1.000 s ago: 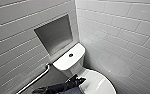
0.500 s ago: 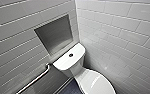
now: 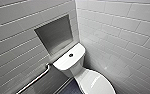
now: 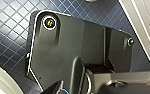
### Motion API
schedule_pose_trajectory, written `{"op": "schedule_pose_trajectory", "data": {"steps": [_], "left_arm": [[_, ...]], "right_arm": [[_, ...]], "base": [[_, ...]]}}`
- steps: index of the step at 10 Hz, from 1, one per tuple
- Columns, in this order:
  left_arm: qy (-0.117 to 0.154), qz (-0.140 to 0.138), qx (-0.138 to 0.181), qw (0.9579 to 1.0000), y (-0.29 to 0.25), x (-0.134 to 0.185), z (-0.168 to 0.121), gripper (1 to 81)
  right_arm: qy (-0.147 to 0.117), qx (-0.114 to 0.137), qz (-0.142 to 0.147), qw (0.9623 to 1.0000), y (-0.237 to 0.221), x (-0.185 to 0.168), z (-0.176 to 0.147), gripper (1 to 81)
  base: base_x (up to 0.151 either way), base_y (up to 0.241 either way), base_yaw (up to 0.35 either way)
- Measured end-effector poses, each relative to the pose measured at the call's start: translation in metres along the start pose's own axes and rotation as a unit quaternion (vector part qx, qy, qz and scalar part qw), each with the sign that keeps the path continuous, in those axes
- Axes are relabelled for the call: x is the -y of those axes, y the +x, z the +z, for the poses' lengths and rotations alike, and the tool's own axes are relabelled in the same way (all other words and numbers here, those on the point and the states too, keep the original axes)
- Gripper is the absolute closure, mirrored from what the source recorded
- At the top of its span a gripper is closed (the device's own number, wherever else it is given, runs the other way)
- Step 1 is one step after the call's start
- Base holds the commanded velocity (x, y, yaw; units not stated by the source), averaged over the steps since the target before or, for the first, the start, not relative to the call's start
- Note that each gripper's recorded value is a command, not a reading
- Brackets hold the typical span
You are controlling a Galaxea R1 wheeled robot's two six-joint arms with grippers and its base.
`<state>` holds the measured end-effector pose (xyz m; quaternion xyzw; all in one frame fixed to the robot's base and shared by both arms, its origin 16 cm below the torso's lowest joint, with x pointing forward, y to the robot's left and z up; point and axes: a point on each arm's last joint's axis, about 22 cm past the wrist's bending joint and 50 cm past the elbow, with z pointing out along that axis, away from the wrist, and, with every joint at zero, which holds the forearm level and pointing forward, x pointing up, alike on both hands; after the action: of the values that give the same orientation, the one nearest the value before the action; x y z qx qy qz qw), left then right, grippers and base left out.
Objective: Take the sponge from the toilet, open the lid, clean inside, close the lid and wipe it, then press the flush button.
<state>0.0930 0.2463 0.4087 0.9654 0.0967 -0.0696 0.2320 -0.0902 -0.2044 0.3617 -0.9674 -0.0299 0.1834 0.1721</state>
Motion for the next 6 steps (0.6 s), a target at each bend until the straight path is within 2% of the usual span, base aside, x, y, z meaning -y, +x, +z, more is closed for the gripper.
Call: {"op": "schedule_pose_trajectory", "data": {"steps": [2,4,6], "left_arm": [[0.005,0.001,0.027,0.9996,-0.079,0.011,0.000,1.0],[-0.002,0.008,0.047,0.9988,-0.141,0.003,0.003,1.0],[-0.007,0.006,0.066,0.9978,-0.177,-0.009,0.012,1.0]], "right_arm": [[0.038,0.000,0.007,0.9993,-0.008,0.025,-0.004,81.1],[0.071,-0.010,0.013,0.9973,-0.001,0.036,-0.016,81.1],[0.084,-0.028,0.022,0.9958,0.014,0.019,-0.038,81.1]], "base": [[0.000,0.000,0.000],[0.000,0.000,0.000],[0.000,0.000,0.000]]}}
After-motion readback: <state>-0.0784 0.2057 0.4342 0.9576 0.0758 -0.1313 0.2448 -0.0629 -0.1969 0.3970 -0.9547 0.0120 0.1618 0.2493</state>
